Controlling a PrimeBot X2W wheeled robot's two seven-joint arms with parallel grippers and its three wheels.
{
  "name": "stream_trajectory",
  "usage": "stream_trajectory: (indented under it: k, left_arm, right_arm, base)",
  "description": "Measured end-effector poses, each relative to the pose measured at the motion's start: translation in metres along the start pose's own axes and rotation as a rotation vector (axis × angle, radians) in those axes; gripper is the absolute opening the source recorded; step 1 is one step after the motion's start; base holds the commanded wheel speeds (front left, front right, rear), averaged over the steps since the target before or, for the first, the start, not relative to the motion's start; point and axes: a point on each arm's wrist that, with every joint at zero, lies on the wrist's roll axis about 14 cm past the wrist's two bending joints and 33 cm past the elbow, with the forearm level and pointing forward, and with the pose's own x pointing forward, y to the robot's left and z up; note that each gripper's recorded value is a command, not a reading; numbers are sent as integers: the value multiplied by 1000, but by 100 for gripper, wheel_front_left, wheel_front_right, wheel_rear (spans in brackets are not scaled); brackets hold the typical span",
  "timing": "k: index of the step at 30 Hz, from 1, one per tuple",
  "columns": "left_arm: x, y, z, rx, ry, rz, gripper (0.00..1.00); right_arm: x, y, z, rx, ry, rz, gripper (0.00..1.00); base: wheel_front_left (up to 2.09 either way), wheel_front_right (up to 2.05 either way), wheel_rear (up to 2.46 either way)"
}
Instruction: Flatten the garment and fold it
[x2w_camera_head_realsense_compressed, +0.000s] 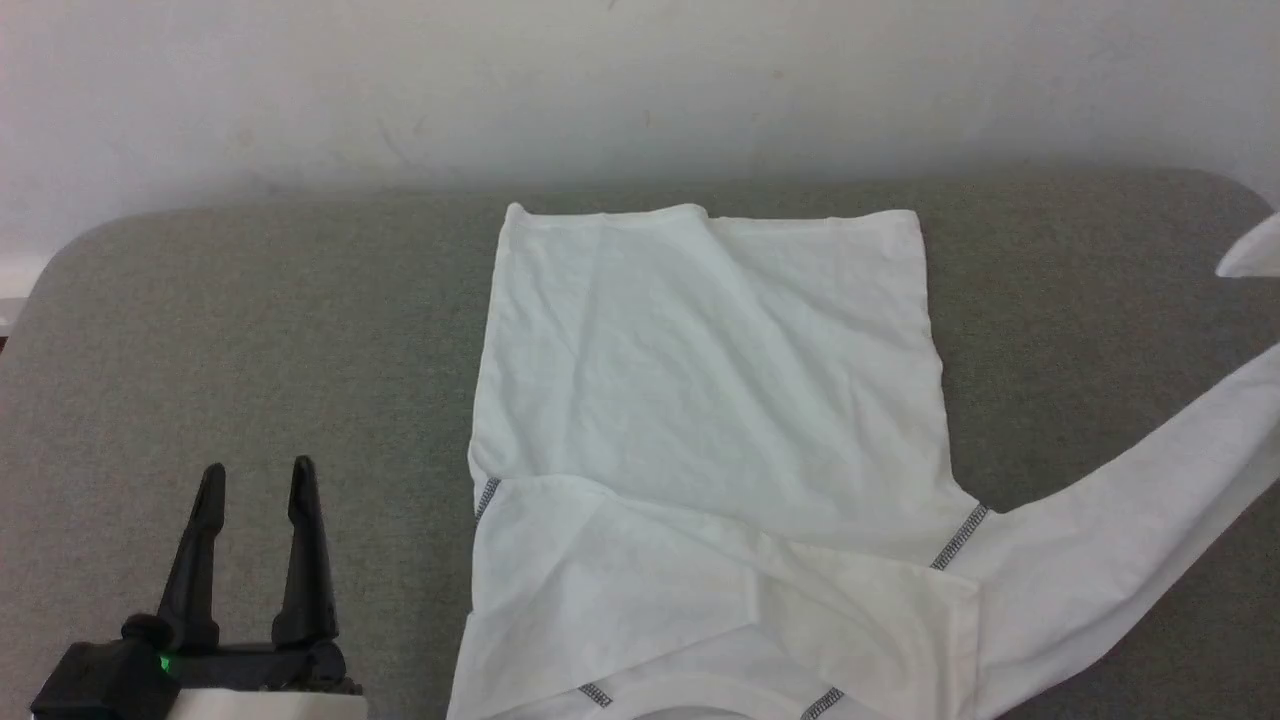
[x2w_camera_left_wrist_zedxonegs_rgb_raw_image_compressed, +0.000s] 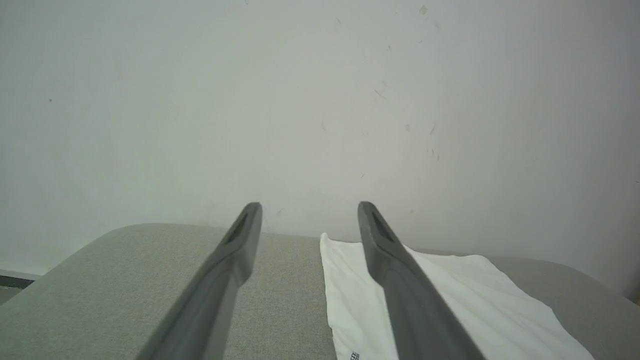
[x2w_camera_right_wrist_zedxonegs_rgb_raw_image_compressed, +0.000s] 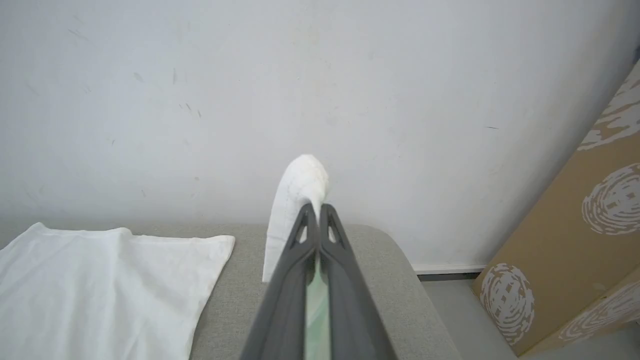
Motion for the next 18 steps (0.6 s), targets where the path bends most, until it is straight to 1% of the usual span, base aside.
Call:
stream_trajectory:
  k: [7, 13, 18]
  left_arm:
    - [-8, 7, 7, 8, -13, 23, 100]
    - [-11, 15, 7, 11, -9, 54, 100]
    - [-14, 20, 5, 13, 0, 75, 100]
  right_arm:
    - [-11, 99, 27, -21, -61, 268, 0]
    - [-26, 183, 22, -34, -41, 514, 0]
    - [-45, 254, 5, -39, 10, 733, 0]
  base:
    - [0, 0, 0]
    - [0, 0, 0]
    - [0, 0, 0]
